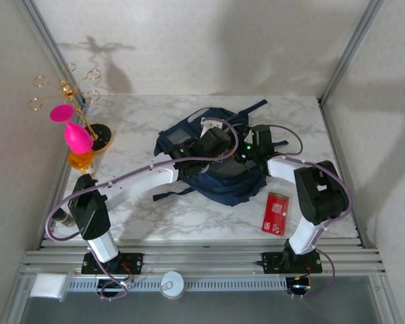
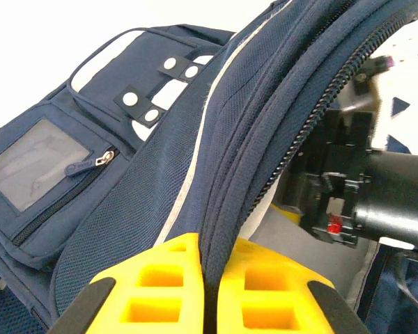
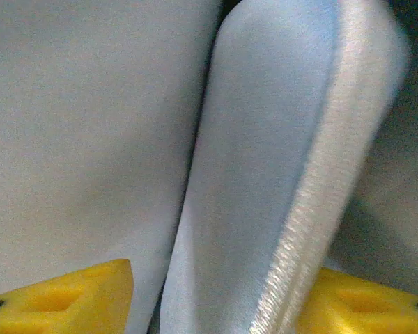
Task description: Pack the student bag
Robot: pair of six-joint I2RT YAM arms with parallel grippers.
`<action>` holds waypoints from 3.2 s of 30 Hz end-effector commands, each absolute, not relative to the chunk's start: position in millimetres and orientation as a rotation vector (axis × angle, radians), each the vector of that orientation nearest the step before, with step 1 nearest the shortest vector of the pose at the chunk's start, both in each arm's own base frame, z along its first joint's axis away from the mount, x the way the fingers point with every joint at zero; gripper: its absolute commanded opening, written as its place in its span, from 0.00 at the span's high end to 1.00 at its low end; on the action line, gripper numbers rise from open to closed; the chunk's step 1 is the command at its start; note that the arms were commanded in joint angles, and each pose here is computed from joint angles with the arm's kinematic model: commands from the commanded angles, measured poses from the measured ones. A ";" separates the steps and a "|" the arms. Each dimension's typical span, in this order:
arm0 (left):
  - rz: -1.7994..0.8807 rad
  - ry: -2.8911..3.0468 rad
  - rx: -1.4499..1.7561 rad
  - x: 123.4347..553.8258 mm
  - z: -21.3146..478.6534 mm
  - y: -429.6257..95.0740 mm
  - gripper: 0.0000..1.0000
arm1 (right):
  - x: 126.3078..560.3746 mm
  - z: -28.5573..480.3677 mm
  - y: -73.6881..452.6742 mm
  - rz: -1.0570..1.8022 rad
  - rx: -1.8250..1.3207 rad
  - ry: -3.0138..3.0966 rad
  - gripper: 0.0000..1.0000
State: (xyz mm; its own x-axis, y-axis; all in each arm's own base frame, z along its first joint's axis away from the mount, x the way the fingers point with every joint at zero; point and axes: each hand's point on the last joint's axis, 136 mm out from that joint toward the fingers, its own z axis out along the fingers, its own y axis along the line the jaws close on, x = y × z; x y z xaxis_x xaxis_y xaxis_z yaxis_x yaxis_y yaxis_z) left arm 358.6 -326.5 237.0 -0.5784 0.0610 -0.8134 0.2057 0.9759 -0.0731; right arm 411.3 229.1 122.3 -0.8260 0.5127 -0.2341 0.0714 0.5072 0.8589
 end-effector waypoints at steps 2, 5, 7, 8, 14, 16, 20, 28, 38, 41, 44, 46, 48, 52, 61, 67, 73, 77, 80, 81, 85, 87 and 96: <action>-0.265 2.072 0.062 364.5 282.2 -314.5 1.00 | 409.4 128.8 185.0 1.068 0.552 2.266 0.37; -0.250 2.078 0.065 365.1 280.2 -313.1 1.00 | 413.5 124.5 178.8 1.028 0.565 2.283 0.42; -0.252 2.076 0.066 364.1 280.4 -312.2 1.00 | 420.8 117.0 180.5 1.008 0.567 2.312 0.50; -0.253 2.076 0.067 363.8 279.7 -311.9 1.00 | 424.8 113.7 180.5 0.996 0.571 2.317 0.54; -0.262 2.087 0.070 365.5 272.8 -314.6 1.00 | 437.1 101.0 217.2 1.034 0.491 2.350 0.76; -0.264 2.091 0.055 367.4 270.5 -314.2 1.00 | 433.2 97.0 236.8 1.066 0.451 2.368 0.81; -0.297 2.103 0.050 367.9 264.0 -319.8 1.00 | 423.3 104.5 245.8 1.149 0.412 2.345 0.86; -0.355 2.200 0.091 362.9 220.3 -336.4 0.97 | 391.6 137.3 153.5 0.979 0.493 2.299 0.66; -0.804 2.177 0.112 326.0 220.6 -332.8 0.41 | 328.2 135.7 52.5 0.690 0.676 2.293 0.36; -0.765 2.165 -0.028 331.2 211.7 -290.7 0.32 | 316.5 122.0 68.7 0.804 0.657 2.330 0.27; -0.732 2.192 -0.194 343.0 189.5 -249.5 0.20 | 311.1 109.0 87.3 0.881 0.618 2.370 0.24; -0.733 2.207 -0.245 348.7 179.9 -236.0 0.15 | 310.9 107.7 98.9 0.895 0.577 2.387 0.23; -0.782 2.186 -0.224 350.0 182.4 -237.2 0.09 | 311.2 107.6 106.9 0.901 0.555 2.391 0.21; -0.683 2.192 -0.344 360.6 160.4 -214.1 0.01 | 314.9 102.6 122.0 0.960 0.544 2.384 0.20; -0.954 2.195 -0.215 346.9 163.9 -275.0 0.02 | 332.5 102.3 152.6 1.053 0.480 2.362 0.20; -1.165 2.206 -0.123 324.8 167.4 -362.8 0.04 | 365.3 111.5 168.4 1.084 0.460 2.297 0.26; -1.068 2.239 -0.060 321.8 182.2 -358.3 0.04 | 397.2 124.2 125.7 0.920 0.506 2.278 0.38; -0.873 2.184 -0.114 322.9 211.3 -305.9 0.01 | 391.2 132.3 81.1 0.707 0.536 2.280 0.37; -0.803 2.163 -0.226 332.5 209.7 -254.5 0.01 | 384.0 149.9 76.7 0.621 0.474 2.301 0.33; -0.782 2.177 -0.291 338.6 200.8 -234.0 0.01 | 379.5 154.1 81.3 0.598 0.453 2.320 0.32; -0.751 2.250 -0.426 359.9 162.3 -188.7 0.02 | 352.6 162.5 129.3 0.525 0.333 2.421 0.31; -0.700 2.271 -0.475 374.4 144.1 -172.8 0.05 | 335.0 160.5 163.2 0.537 0.287 2.468 0.31; -0.742 2.358 -0.514 424.6 80.2 -177.9 0.22 | 313.6 123.8 248.6 0.691 0.114 2.548 0.25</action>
State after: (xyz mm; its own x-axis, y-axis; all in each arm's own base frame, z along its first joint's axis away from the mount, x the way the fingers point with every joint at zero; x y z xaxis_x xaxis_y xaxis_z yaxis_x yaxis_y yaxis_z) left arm 407.4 -155.1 71.2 -0.7223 -0.5294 -0.4449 -0.2474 0.7987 -0.5486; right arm 300.5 255.1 139.0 -0.8756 0.1768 -0.4495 -0.0864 0.8582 0.5059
